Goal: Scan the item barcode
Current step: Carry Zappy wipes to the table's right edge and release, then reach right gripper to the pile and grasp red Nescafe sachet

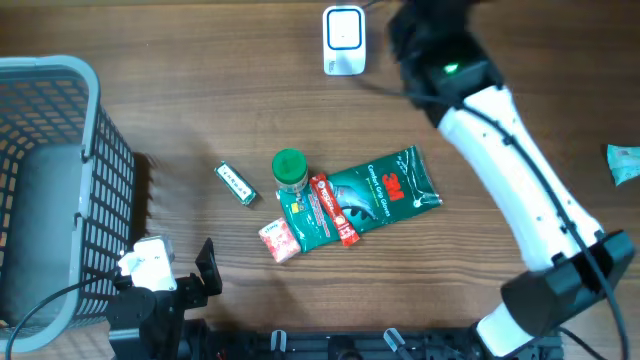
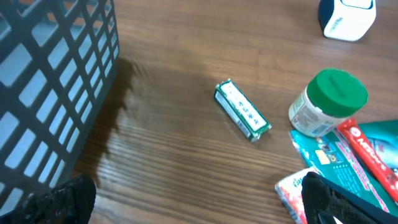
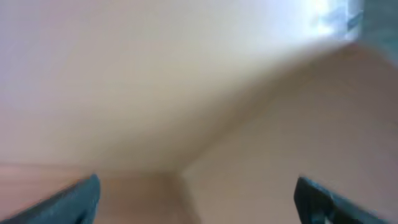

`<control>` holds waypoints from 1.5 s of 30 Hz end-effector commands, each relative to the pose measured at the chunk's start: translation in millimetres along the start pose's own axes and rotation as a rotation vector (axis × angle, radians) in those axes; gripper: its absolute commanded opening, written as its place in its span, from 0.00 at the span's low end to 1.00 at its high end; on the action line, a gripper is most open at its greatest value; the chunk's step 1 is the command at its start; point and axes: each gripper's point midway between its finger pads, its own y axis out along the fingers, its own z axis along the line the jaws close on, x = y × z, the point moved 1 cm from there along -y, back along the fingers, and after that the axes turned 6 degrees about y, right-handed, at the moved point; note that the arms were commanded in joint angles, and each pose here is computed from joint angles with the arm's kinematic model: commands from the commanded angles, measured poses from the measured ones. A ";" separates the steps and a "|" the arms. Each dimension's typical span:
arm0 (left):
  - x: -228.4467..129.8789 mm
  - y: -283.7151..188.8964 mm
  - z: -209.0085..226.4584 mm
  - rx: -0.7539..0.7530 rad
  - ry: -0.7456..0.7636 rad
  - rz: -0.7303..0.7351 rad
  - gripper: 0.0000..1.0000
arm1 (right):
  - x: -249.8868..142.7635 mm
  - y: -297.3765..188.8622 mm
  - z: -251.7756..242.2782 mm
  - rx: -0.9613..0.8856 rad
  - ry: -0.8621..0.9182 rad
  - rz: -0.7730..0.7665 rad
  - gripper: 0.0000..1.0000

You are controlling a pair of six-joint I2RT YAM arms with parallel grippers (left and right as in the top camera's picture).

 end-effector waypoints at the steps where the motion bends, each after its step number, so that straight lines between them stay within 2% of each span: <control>1: -0.3 0.6 -1.7 -0.011 -0.006 -0.005 1.00 | -21.1 -54.9 102.9 0.576 0.269 0.085 1.00; 4: -0.3 0.6 -1.7 -0.011 -0.006 -0.005 1.00 | -64.6 -122.0 163.7 1.065 0.346 0.395 0.99; 6: -0.3 0.6 -1.7 -0.011 -0.006 -0.005 1.00 | -81.6 -136.0 167.0 1.126 0.298 0.474 0.99; 9: -0.3 0.6 -1.7 -0.011 -0.006 -0.005 1.00 | -118.8 -145.0 158.5 1.097 0.185 0.609 0.95; 10: -0.3 0.6 -1.7 -0.011 -0.006 -0.005 1.00 | -138.1 -165.9 160.9 1.201 0.087 0.672 0.95; 12: -0.3 0.6 -1.7 -0.011 -0.006 -0.005 1.00 | -156.2 -201.5 172.0 1.457 -0.077 0.651 0.88; 13: -0.3 0.6 -1.7 -0.011 -0.006 -0.005 1.00 | -172.1 -216.9 181.5 1.569 -0.137 0.647 0.89; 14: -0.3 0.6 -1.7 -0.011 -0.006 -0.005 1.00 | -187.8 -223.8 193.4 1.614 -0.135 0.671 0.94; 16: -0.3 0.6 -1.7 -0.011 -0.006 -0.005 1.00 | -214.1 -234.1 212.2 1.664 -0.098 0.730 0.95; 19: -0.3 0.6 -1.7 -0.011 -0.006 -0.005 1.00 | -242.0 -242.2 231.5 1.655 -0.051 0.794 0.89; 22: -0.3 0.6 -1.7 -0.011 -0.006 -0.005 1.00 | -249.6 -254.5 241.7 1.624 -0.124 0.748 0.85; 26: -0.3 0.6 -1.7 -0.011 -0.006 -0.005 1.00 | -252.2 -252.6 255.2 1.297 -0.275 0.586 0.83; 29: -0.3 0.6 -1.7 -0.011 -0.006 -0.005 1.00 | -254.4 -252.9 262.4 1.150 -0.298 0.536 0.77; 32: -0.3 0.6 -1.7 -0.011 -0.006 -0.005 1.00 | -272.9 -249.9 274.0 1.099 -0.322 0.582 0.69; 35: -0.3 0.6 -1.7 -0.011 -0.006 -0.005 1.00 | -292.7 -250.9 284.1 1.091 -0.362 0.634 0.68; 37: -0.3 0.6 -1.7 -0.011 -0.006 -0.005 1.00 | -301.1 -251.0 284.5 1.080 -0.383 0.659 0.62; 40: -0.3 0.6 -1.7 -0.011 -0.006 -0.005 1.00 | -312.9 -247.6 287.3 1.040 -0.398 0.690 0.59; 42: -0.3 0.6 -1.7 -0.011 -0.006 -0.005 1.00 | -335.9 -246.3 291.3 0.989 -0.420 0.762 0.52; 45: -0.3 0.6 -1.7 -0.011 -0.006 -0.005 1.00 | -363.6 -247.4 285.4 0.908 -0.440 0.878 0.29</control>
